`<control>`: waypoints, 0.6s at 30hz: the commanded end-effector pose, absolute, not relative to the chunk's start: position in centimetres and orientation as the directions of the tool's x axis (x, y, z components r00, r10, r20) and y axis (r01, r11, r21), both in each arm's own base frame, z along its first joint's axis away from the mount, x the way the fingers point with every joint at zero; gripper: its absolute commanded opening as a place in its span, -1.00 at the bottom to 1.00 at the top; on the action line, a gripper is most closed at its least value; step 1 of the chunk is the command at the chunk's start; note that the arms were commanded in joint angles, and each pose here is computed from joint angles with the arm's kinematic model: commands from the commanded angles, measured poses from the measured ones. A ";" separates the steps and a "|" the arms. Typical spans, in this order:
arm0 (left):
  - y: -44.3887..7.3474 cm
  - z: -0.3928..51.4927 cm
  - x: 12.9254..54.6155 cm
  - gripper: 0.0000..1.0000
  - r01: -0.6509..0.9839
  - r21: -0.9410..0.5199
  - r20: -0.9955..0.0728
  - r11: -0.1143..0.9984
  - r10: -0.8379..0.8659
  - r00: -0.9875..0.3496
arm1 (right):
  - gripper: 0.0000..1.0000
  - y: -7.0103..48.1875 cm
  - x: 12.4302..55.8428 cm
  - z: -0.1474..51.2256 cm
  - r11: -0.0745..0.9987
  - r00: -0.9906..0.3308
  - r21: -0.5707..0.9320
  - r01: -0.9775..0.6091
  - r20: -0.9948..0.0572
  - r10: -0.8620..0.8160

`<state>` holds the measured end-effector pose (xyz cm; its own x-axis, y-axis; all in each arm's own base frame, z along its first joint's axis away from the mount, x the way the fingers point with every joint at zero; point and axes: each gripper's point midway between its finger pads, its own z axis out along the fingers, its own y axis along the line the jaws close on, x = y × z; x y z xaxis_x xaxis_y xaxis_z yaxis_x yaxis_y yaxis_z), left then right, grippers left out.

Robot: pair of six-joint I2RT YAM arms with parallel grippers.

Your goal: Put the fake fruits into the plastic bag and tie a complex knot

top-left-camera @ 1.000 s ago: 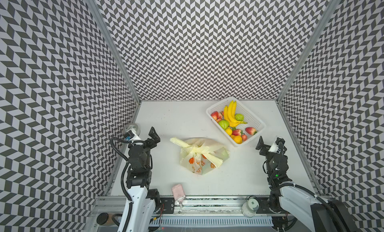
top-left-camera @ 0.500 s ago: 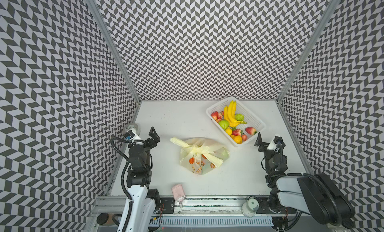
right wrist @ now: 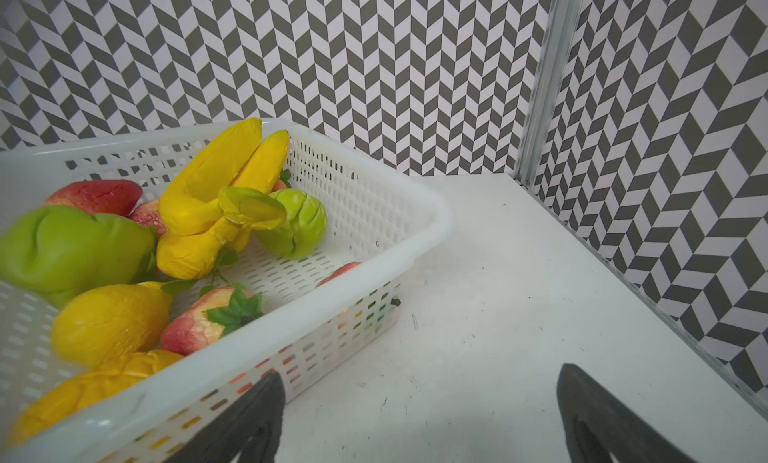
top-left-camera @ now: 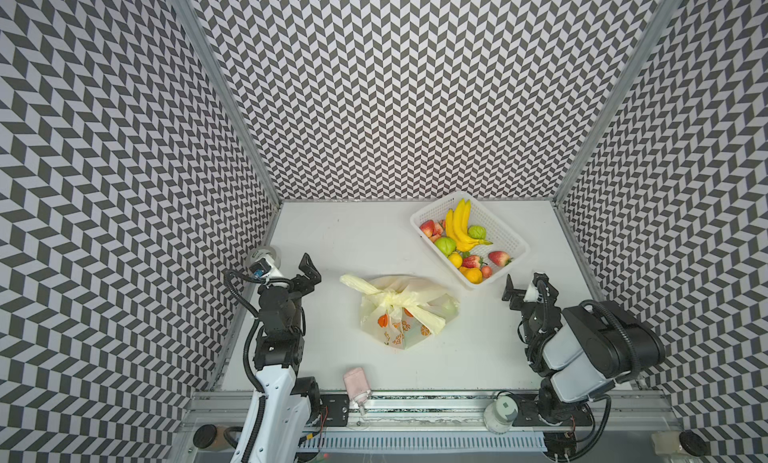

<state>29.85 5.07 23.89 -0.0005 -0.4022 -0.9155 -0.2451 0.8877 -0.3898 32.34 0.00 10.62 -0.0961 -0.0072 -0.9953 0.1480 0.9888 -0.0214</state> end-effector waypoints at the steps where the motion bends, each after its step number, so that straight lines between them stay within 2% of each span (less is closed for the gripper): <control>1: 5.5 24.1 29.9 0.99 -0.253 -0.392 -0.917 0.885 -0.399 0.027 | 0.99 -0.2 31.9 18.3 0.988 0.221 0.058 0.146 -0.975 0.025; 9: 5.7 23.1 30.6 0.99 -0.266 -0.393 -0.915 0.880 -0.403 0.019 | 0.99 -1.4 37.3 15.2 0.982 0.018 0.089 0.169 -0.996 0.088; 18: 6.1 21.3 32.2 0.99 -0.292 -0.329 -0.939 0.898 -0.343 0.005 | 0.98 -1.4 37.2 15.5 0.982 0.033 0.091 0.164 -0.996 0.087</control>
